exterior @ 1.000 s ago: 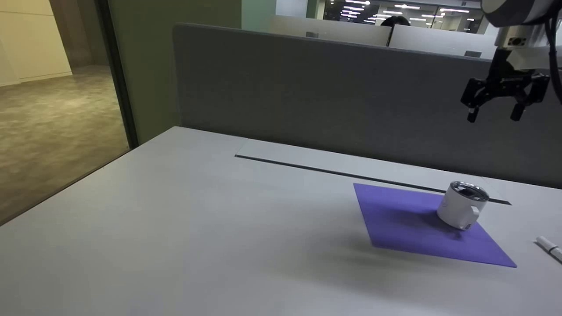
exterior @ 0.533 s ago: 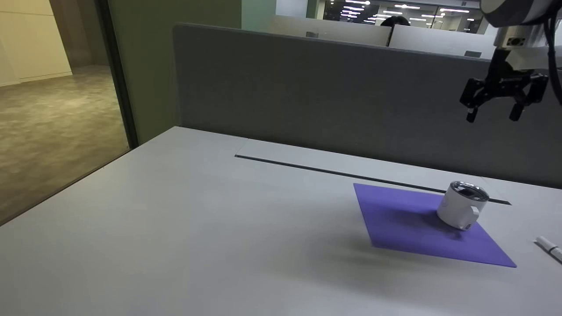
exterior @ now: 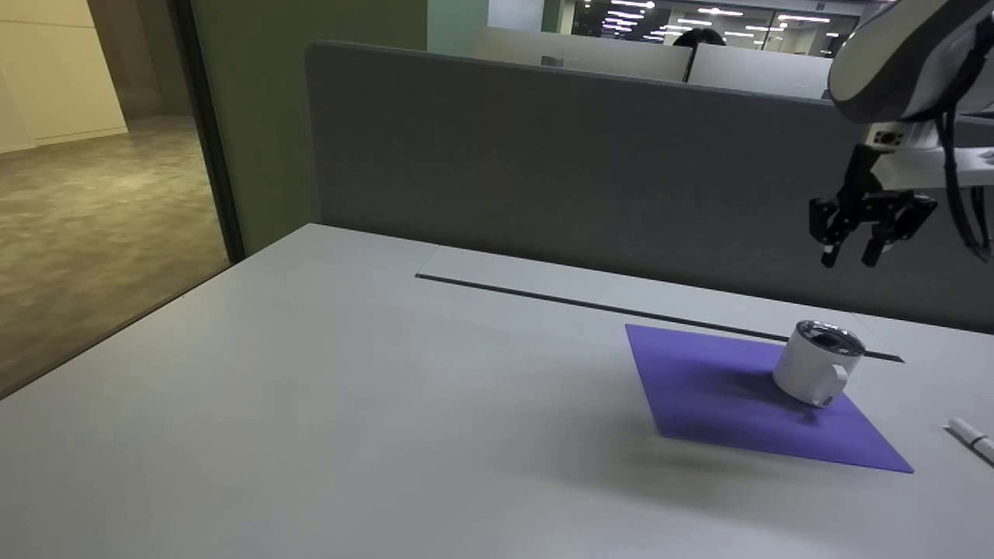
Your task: Close the slider on the top of the cup
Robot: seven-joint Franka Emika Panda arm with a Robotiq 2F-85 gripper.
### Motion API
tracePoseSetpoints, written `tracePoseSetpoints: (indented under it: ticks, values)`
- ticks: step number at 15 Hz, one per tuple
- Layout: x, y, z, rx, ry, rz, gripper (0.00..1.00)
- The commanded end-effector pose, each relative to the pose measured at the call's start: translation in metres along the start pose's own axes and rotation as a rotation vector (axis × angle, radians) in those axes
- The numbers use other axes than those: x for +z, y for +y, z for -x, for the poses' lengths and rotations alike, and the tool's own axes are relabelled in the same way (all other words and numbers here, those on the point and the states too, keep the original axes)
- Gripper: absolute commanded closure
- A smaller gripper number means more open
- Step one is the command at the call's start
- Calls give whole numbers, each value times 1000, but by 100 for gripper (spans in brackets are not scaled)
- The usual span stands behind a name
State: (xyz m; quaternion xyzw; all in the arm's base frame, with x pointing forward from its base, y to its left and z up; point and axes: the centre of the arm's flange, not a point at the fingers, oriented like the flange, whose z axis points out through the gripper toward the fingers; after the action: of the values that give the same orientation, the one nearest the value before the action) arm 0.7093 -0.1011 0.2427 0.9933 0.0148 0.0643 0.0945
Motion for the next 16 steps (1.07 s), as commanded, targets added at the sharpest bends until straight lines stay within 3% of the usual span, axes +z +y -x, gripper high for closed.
tracePoseSetpoints:
  ticks: [1, 5, 16]
  values:
    - [32, -7, 15, -5, -12, 5, 76]
    - [55, -12, 25, -12, -42, 0, 99]
    - [77, -10, 31, -11, -111, 16, 100]
